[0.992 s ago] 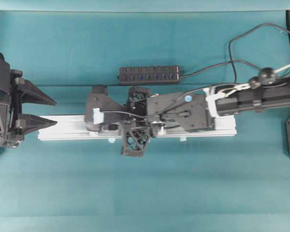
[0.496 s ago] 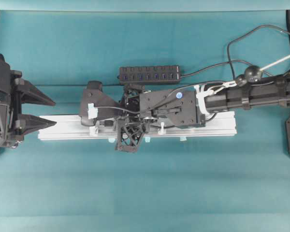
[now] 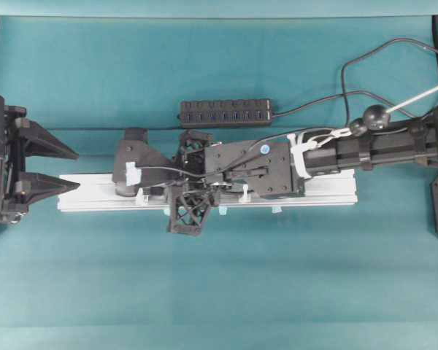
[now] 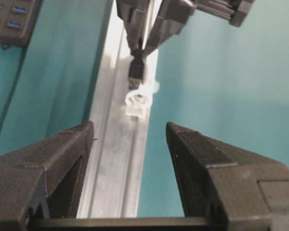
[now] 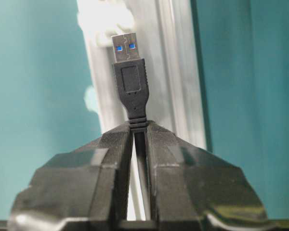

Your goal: Pass the USB cable through three rings with both arms.

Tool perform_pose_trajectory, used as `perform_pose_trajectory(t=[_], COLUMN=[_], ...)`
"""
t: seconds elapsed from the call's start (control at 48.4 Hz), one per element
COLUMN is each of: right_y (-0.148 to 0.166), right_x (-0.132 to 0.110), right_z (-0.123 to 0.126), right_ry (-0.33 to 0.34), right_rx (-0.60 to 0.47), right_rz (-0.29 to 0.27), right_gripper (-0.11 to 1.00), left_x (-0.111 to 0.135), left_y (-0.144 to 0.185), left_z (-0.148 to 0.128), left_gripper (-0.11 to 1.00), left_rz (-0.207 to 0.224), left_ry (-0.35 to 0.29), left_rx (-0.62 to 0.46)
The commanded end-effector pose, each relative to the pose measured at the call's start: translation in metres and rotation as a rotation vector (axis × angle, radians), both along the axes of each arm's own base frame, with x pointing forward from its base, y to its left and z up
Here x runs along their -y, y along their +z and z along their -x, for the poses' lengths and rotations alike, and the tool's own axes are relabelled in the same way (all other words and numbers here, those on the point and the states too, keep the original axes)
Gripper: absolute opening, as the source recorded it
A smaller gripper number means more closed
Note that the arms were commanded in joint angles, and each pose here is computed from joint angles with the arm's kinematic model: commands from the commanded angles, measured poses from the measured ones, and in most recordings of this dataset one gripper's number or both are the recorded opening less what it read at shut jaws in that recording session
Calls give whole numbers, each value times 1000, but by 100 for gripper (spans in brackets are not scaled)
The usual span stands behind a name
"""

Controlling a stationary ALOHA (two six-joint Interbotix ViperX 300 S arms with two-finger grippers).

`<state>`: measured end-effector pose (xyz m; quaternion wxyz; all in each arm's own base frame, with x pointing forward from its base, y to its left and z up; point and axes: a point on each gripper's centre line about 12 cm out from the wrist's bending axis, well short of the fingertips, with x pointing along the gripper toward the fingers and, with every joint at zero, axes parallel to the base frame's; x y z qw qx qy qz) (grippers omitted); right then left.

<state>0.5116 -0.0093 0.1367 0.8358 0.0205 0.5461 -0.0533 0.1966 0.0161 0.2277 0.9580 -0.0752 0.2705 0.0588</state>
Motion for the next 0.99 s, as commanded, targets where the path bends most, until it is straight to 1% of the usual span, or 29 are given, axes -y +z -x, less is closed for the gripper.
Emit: perform_pose_trajectory(t=[0.0,0.516,0.971], right_y=[9,2,6], right_x=[-3,-4,-5], right_z=[-7,-11,-28], right_ry=[13,16,18], right_rx=[32,27,88], right_rz=[2,2,0], right_gripper=[-8,-8,-8], left_x=[0,-1,0], left_y=[3,2,1], left_z=[-2,-2,-2], left_gripper=[65,65,65], left_rz=[-2,-1,-2], left_ry=[0,2,0], left_rx=[6,6,4])
